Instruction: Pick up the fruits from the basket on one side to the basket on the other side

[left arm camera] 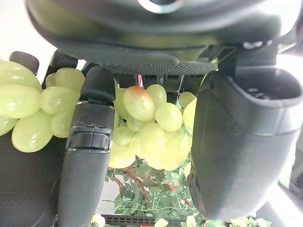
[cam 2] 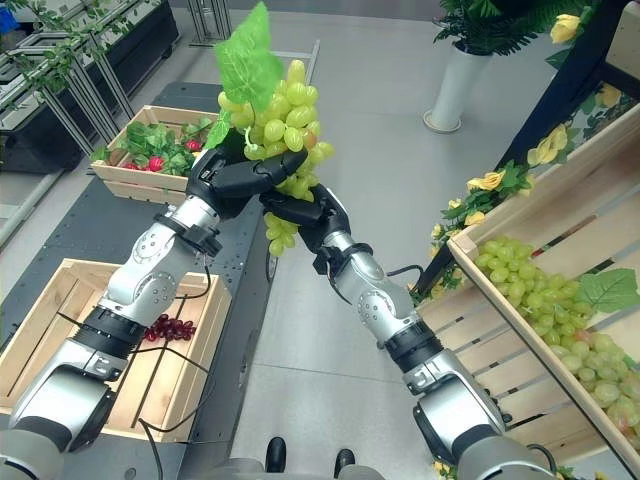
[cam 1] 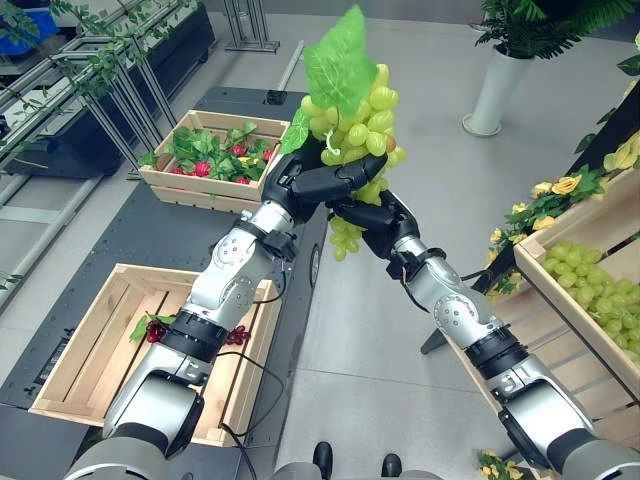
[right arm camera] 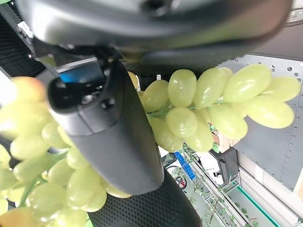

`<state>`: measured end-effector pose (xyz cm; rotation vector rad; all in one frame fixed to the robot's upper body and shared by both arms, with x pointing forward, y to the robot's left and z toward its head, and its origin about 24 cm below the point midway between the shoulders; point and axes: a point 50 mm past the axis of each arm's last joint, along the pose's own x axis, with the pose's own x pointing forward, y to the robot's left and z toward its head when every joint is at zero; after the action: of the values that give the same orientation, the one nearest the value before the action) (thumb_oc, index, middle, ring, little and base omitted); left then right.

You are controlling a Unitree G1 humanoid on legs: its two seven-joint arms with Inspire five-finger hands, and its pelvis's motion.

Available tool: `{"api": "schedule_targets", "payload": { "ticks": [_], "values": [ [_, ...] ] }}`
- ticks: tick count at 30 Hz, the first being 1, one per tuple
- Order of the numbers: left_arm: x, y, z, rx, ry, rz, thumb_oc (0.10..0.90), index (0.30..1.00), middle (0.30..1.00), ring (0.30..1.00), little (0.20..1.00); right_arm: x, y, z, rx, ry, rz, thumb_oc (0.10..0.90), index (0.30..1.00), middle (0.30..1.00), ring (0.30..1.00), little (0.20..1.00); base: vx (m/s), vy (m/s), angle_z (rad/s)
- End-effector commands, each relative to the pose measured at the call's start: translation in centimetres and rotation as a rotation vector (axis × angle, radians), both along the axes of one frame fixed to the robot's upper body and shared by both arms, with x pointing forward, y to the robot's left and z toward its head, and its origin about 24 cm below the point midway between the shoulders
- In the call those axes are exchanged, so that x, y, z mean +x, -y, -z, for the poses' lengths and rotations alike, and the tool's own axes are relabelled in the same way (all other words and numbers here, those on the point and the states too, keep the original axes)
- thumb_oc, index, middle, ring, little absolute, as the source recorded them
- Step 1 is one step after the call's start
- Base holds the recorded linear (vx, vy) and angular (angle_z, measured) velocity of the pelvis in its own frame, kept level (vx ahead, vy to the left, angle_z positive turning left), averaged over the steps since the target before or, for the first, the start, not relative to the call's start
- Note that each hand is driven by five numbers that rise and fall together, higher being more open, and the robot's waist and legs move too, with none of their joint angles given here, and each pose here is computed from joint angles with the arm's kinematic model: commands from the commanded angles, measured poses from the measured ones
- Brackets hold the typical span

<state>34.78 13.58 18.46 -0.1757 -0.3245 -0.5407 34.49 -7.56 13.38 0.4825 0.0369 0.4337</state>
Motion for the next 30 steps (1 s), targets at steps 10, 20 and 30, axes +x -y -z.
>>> {"api": "schedule_targets", "payload": {
  "ticks": [10, 20, 30],
  "values": [
    [1.0, -9.0, 2.7, -0.016, 0.026, -0.613, 0.8, 0.9, 0.9, 0.9, 0.9, -1.5, 4.0, -5.2, -0.108, 0.422, 0.16, 0.4, 0.3, 0.3, 0.3, 0.3, 0.01, 0.01, -0.1],
    [-0.7, -11.9, 6.0, -0.189, -0.04, -0.91, 0.8, 0.9, 0.9, 0.9, 0.9, -1.0, 7.3, -4.8, -0.337, 0.415, 0.178, 0.4, 0.3, 0.3, 0.3, 0.3, 0.0, 0.018, -0.12],
    [-1.1, -9.8, 8.7, -0.206, -0.127, -0.881, 0.8, 0.9, 0.9, 0.9, 0.9, -1.1, 7.1, -6.1, -0.439, 0.498, 0.174, 0.4, 0.3, 0.3, 0.3, 0.3, 0.0, 0.016, -0.11]
  ]
}}
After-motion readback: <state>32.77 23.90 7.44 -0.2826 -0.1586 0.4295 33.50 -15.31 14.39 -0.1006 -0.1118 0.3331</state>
